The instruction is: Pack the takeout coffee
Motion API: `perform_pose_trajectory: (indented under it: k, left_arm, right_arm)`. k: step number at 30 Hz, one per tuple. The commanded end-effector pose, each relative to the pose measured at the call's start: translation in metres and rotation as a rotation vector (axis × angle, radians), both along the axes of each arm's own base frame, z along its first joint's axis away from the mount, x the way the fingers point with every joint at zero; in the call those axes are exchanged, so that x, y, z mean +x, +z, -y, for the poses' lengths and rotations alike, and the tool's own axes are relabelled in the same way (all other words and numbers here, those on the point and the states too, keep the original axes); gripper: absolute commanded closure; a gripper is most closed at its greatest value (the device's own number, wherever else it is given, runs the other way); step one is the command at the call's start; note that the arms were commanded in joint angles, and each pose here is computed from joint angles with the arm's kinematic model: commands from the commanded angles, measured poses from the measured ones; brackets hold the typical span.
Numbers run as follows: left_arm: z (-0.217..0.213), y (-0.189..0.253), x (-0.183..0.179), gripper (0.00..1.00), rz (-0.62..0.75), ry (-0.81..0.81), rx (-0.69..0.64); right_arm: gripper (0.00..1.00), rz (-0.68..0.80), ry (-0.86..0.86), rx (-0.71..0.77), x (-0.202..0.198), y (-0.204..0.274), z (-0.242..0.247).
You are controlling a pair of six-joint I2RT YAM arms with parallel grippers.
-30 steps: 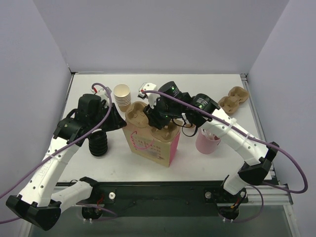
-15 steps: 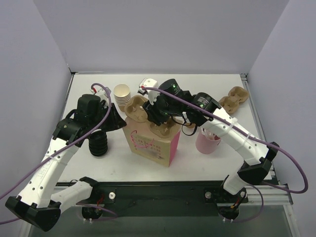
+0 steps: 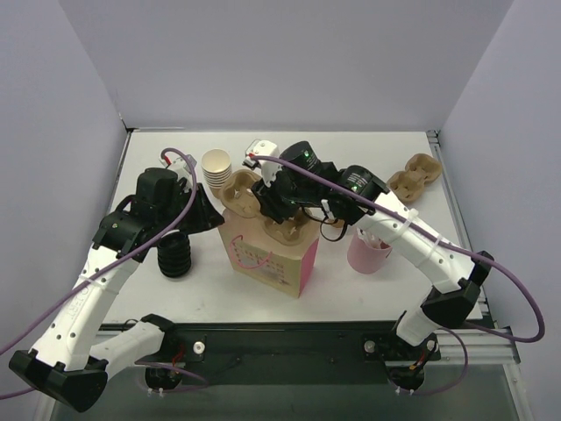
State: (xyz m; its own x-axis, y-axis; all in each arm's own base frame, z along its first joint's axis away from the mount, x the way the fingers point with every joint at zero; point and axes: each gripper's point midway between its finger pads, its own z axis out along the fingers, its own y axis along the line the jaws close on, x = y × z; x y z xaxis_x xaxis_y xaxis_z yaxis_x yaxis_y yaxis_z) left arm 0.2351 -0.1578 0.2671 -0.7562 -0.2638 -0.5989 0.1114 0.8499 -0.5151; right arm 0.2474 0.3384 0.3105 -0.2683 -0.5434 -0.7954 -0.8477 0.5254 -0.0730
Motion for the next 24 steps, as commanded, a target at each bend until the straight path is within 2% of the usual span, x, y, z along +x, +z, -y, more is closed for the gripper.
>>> perform_pose_trajectory:
  k: [1, 20, 23, 24]
  left_arm:
    - [-0.001, 0.010, 0.002, 0.66, 0.041, 0.010, -0.019]
    - [-0.002, 0.008, 0.002, 0.65, 0.040, 0.010, -0.005]
    - [-0.004, 0.011, 0.004, 0.58, 0.050, 0.015, 0.003]
    - [-0.004, 0.015, 0.005, 0.52, 0.063, 0.014, 0.004]
  right_arm:
    - [0.77, -0.010, -0.005, 0.003, -0.008, -0.005, 0.001]
    - [0.76, -0.062, -0.044, -0.067, -0.019, -0.037, 0.020]
    - [0.73, -0.076, -0.039, -0.066, -0.020, -0.039, 0.017]
    - [0.72, -0.077, -0.039, -0.064, -0.020, -0.039, 0.017]
